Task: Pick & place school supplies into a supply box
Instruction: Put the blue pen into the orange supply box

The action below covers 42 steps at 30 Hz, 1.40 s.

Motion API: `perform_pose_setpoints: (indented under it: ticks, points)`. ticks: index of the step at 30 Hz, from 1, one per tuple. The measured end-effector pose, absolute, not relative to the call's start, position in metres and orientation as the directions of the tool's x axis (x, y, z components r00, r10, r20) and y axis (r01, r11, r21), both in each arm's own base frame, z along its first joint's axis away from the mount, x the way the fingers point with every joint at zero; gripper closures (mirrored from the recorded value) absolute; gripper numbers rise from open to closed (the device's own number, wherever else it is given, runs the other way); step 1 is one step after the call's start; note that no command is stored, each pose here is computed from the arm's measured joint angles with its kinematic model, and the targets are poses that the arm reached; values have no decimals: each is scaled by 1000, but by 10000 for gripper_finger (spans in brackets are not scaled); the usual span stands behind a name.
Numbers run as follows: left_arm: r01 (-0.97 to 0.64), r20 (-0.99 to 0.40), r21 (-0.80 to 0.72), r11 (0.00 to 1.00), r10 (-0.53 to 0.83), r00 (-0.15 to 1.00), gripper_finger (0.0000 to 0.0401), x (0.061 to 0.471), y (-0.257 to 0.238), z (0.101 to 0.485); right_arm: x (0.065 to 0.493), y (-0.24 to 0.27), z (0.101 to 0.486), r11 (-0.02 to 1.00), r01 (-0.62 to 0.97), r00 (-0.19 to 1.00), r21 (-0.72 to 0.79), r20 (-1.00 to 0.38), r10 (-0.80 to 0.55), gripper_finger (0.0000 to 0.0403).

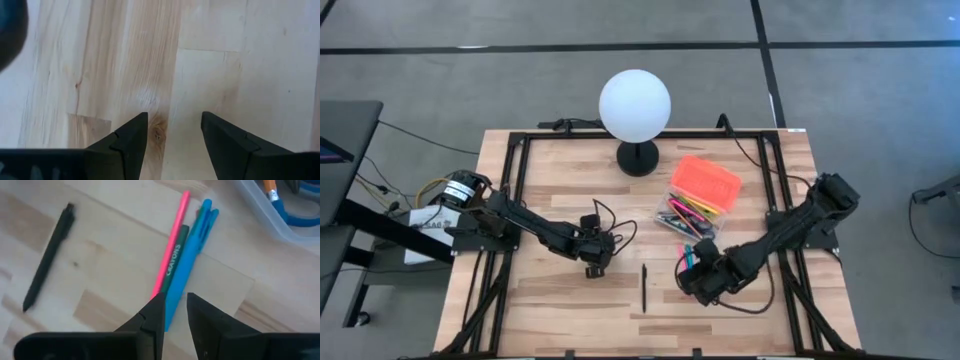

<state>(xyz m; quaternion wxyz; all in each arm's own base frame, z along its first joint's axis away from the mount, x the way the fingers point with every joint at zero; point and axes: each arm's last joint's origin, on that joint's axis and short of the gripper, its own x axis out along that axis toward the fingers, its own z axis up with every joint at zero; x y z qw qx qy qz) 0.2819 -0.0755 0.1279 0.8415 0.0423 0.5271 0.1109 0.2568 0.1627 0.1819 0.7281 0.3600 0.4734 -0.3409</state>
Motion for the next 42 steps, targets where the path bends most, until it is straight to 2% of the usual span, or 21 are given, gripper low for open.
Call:
perform_pose_setpoints:
  ticks: [3, 9, 15, 18, 24, 42]
  points:
    - [-126, -877, 197, 972, 233, 420, 218, 282, -76, 128, 262, 159, 175, 459, 866, 295, 198, -944, -148, 330]
    - [-95, -884, 198, 976, 220, 413, 218, 282, -76, 128, 272, 155, 173, 434, 867, 331, 244, -933, -138, 330]
    - [-75, -886, 196, 978, 209, 414, 218, 282, -76, 128, 271, 153, 172, 404, 885, 312, 230, -938, -148, 330]
    - [-82, -887, 189, 978, 206, 413, 218, 282, -76, 128, 269, 152, 168, 405, 888, 298, 220, -944, -140, 330]
    - [-193, -889, 130, 973, 200, 411, 218, 282, -76, 128, 264, 149, 161, 408, 893, 270, 193, -953, -140, 330]
    - [-193, -894, 113, 975, 185, 409, 218, 282, -76, 128, 261, 143, 141, 429, 871, 319, 241, -940, -119, 330]
